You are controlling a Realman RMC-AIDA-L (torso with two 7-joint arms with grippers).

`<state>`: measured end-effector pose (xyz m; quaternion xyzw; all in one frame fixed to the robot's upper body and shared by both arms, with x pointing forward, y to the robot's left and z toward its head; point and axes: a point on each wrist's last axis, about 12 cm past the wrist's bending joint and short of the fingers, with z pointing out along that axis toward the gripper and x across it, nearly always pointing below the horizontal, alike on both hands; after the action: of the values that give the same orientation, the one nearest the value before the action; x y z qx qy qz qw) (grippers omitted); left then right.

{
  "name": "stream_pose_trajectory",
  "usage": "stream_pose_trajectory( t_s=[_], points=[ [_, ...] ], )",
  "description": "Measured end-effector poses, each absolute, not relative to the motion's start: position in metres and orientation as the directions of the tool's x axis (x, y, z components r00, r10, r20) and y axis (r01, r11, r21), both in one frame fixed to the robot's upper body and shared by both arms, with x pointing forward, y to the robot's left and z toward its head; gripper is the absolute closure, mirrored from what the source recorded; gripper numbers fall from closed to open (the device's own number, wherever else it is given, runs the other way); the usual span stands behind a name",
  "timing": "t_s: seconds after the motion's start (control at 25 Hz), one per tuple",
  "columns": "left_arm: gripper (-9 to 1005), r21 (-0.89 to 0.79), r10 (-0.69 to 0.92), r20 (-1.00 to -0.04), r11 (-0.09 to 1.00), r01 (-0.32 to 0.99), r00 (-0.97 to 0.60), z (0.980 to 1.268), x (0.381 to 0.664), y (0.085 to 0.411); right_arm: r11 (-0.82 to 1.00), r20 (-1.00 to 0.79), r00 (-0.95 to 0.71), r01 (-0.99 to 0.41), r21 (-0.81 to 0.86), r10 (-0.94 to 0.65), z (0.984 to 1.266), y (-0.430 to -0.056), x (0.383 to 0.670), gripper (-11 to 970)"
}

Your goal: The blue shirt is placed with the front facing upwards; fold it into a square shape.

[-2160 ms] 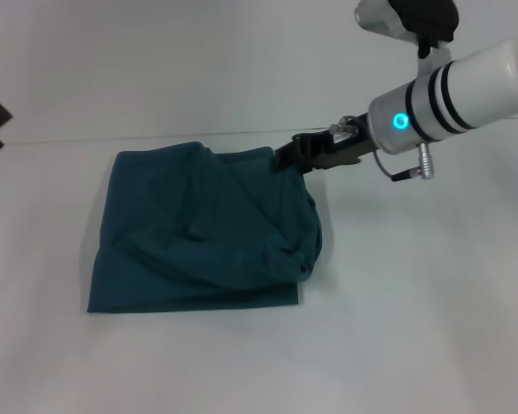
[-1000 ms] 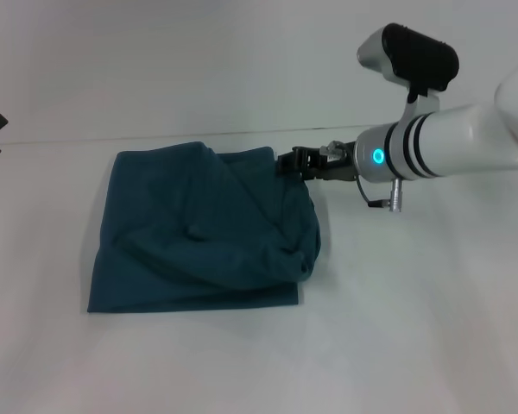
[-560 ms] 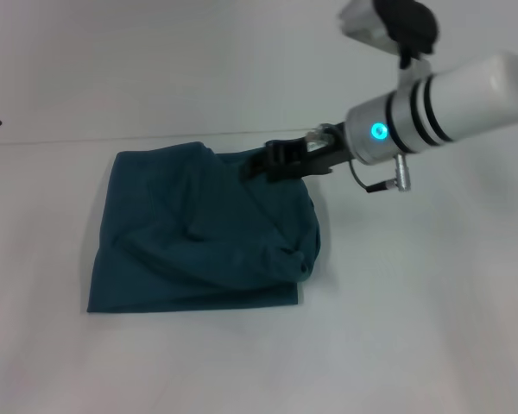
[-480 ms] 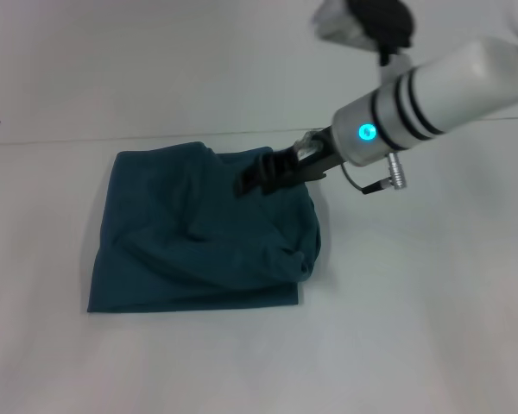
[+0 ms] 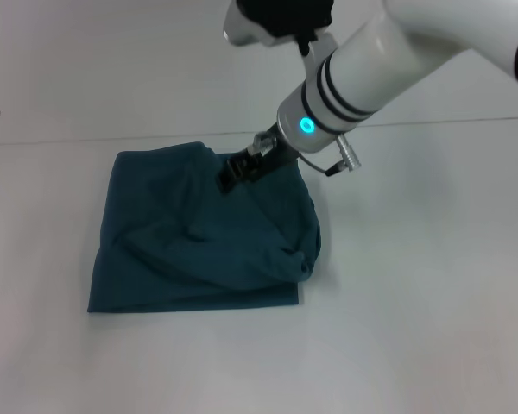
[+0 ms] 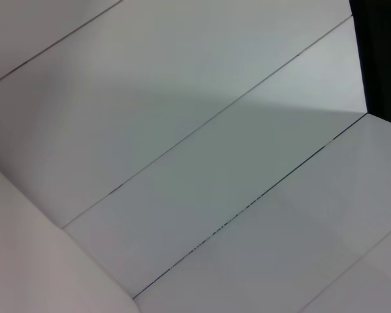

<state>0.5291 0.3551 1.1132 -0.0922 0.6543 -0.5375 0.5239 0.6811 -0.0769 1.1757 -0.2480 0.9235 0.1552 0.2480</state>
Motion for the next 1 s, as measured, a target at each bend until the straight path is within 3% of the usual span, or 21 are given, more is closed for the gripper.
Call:
stream_pose_trajectory(
  t_s=[0.44, 1.0],
  points=[
    [48, -0.792, -0.676, -0.591, 0.383, 0.475, -0.441, 1.12, 0.551, 0.331, 0.808, -0.529, -0.733, -0.573, 0.139, -0.428, 1.137, -0.072, 0.668, 447],
    [48, -0.796, -0.681, -0.584, 0.373, 0.477, -0.441, 1.118, 0.56, 0.311, 0.777, -0.539, -0.677, -0.626, 0.063, -0.501, 1.121, -0.079, 0.663, 446]
  ],
)
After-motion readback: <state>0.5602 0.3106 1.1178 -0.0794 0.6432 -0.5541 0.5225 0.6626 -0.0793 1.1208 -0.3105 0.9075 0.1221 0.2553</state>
